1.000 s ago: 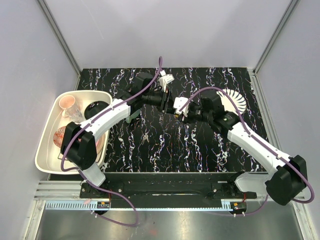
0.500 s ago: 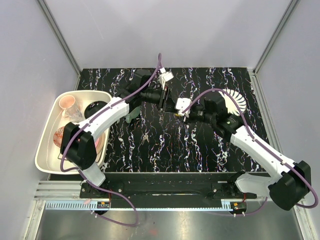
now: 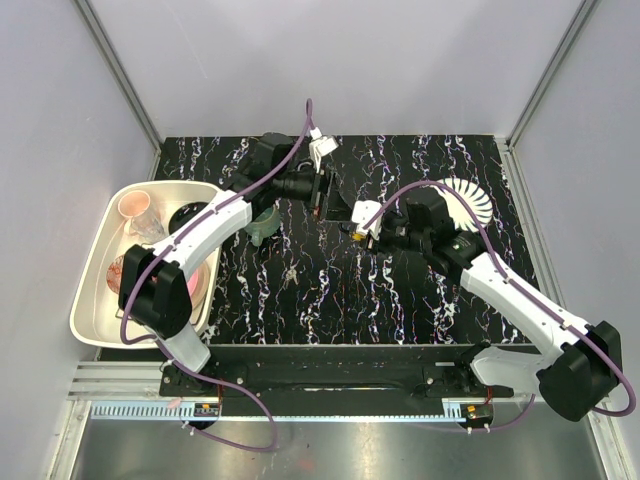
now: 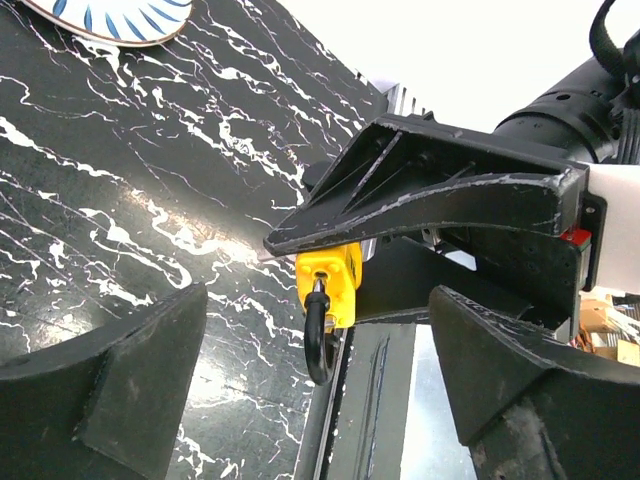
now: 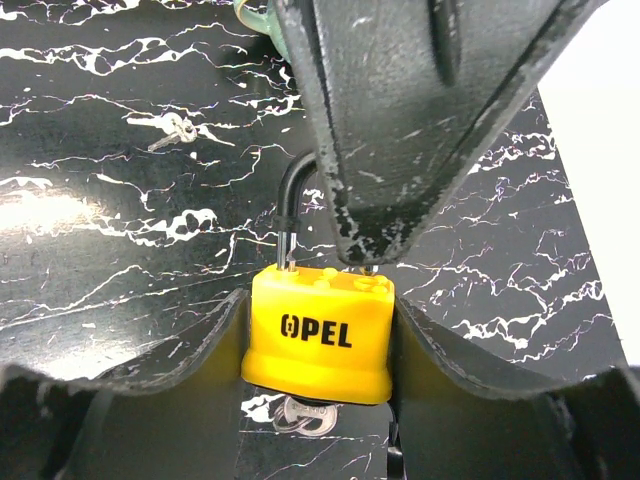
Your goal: Unlock with the key
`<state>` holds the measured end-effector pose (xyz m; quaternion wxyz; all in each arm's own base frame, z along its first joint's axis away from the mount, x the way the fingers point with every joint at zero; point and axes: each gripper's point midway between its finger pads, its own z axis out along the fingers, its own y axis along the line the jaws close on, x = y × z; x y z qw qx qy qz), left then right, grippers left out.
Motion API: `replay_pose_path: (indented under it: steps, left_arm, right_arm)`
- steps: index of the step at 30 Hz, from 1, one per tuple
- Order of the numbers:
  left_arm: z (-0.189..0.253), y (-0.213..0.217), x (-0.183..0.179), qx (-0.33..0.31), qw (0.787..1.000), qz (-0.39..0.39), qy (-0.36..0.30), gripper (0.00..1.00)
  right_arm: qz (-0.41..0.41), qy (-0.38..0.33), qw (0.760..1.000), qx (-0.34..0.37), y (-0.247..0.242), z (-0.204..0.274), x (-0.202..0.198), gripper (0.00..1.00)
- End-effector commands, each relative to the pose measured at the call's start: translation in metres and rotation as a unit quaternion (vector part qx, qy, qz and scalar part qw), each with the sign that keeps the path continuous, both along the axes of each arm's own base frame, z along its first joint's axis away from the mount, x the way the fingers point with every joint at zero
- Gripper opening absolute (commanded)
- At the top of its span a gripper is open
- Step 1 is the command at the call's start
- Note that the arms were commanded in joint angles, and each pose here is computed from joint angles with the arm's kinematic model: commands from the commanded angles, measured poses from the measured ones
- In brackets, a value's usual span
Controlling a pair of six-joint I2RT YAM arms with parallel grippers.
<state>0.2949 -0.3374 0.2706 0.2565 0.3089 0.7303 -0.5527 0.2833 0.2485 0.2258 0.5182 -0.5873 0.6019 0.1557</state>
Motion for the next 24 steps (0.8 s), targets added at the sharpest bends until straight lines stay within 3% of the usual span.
replay_pose_path:
  steps: [1,3,4,8,24]
  left_arm:
    - [0.03,0.003,-0.003,-0.012,0.998,-0.009,-0.068,0.9]
    - [0.031,0.003,-0.006,-0.015,0.997,-0.017,-0.071,0.79]
    - [0.03,0.003,-0.006,-0.015,0.997,-0.02,-0.069,0.68]
    - [0.03,0.003,-0.01,-0.017,0.997,-0.031,-0.073,0.53]
    - [0.025,-0.009,-0.035,-0.002,0.992,-0.089,-0.086,0.38]
  right_arm:
    - [-0.008,-0.044,0.998,0.038,0.003,0.037,0.007,0.0]
    - [-0.011,-0.038,0.998,0.04,0.004,0.036,0.008,0.0]
    - [-0.012,-0.038,0.998,0.041,0.003,0.037,0.009,0.0]
    - [-0.018,-0.027,0.998,0.05,0.002,0.039,0.01,0.0]
    - [-0.041,-0.021,0.997,0.064,0.0,0.049,0.02,0.0]
